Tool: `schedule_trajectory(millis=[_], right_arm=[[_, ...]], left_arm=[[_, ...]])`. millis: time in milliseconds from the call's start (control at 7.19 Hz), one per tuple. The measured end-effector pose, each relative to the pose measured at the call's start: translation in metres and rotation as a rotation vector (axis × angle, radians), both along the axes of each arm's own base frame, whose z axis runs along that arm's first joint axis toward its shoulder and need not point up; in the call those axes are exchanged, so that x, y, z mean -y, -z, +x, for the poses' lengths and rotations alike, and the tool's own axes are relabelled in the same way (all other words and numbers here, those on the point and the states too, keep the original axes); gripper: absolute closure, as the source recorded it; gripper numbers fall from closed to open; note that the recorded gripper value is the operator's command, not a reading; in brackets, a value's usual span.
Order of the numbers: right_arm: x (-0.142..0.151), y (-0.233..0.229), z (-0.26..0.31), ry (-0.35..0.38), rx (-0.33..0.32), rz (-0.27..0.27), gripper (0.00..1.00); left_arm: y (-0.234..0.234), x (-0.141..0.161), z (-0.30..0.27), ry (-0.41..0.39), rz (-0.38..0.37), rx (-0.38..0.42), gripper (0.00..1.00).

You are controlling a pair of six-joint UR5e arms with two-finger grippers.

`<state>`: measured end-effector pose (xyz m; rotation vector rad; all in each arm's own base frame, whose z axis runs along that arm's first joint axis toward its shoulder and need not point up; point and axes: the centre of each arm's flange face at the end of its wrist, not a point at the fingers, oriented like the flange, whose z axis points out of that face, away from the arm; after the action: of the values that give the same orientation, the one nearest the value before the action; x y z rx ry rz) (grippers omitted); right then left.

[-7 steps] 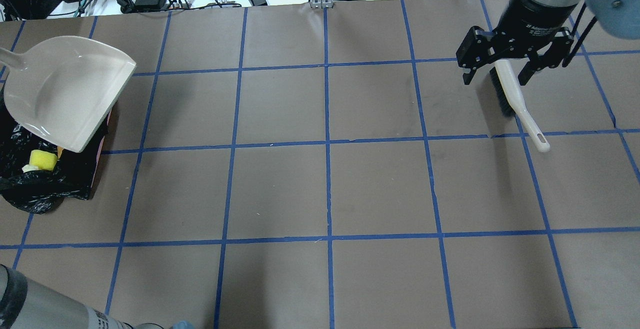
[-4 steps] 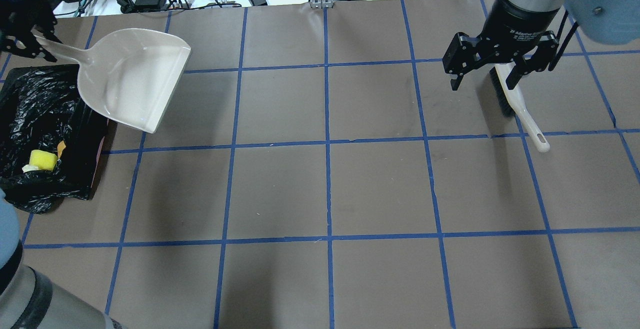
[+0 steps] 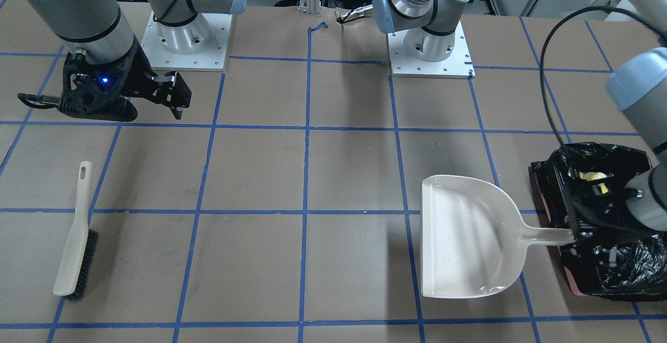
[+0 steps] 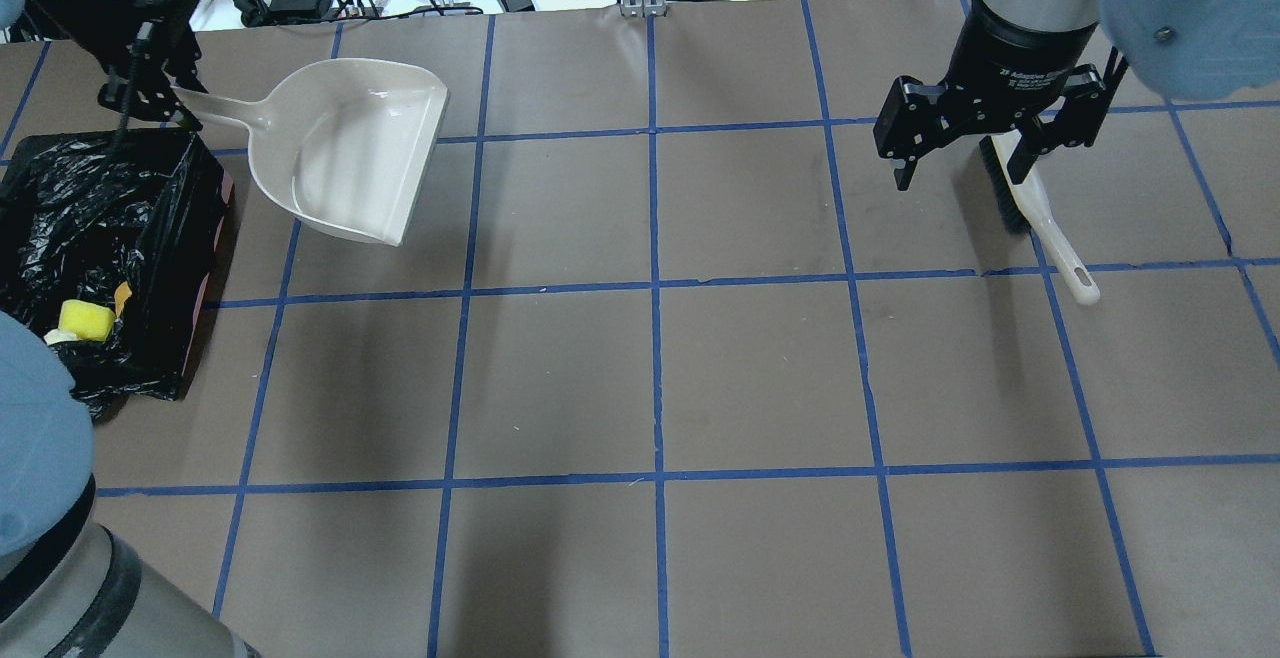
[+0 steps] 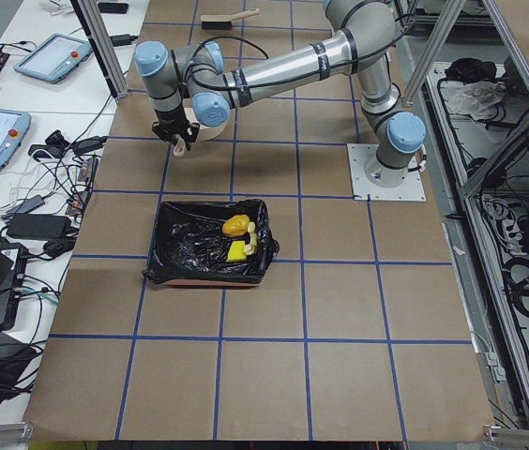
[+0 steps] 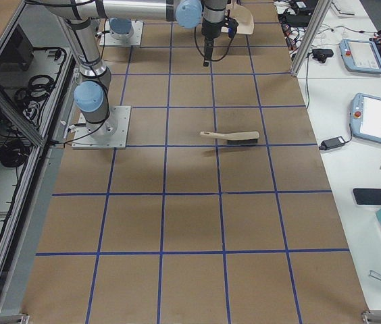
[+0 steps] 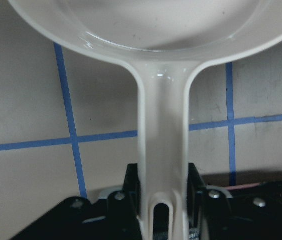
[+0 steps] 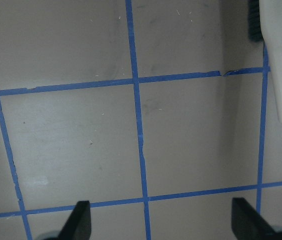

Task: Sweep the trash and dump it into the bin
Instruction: 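Lower the empty dustpan onto the table with the left gripper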

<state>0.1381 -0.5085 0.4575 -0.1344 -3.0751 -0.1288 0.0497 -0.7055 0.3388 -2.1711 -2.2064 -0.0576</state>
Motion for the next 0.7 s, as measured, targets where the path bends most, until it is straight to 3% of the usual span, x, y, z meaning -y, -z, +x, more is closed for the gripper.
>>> schedule_trajectory(millis=[278, 556, 695], right_arm=[[0.0, -0.001, 0.002, 0.014, 0.002, -0.008, 0.0], [-0.005, 0.002, 0.001, 0.001, -0.002, 0.001, 0.0], [-0.009, 0.006, 0.001, -0.029, 0.002, 0.011, 0.0]], left_arm=[[0.035, 0.009, -0.014, -0.069, -0.009, 0.011, 0.98], [0.063, 0.006, -0.03, -0.058, -0.038, 0.044, 0.97], [0.07, 0.004, -0.035, -0.051, -0.037, 0.05, 0.9]])
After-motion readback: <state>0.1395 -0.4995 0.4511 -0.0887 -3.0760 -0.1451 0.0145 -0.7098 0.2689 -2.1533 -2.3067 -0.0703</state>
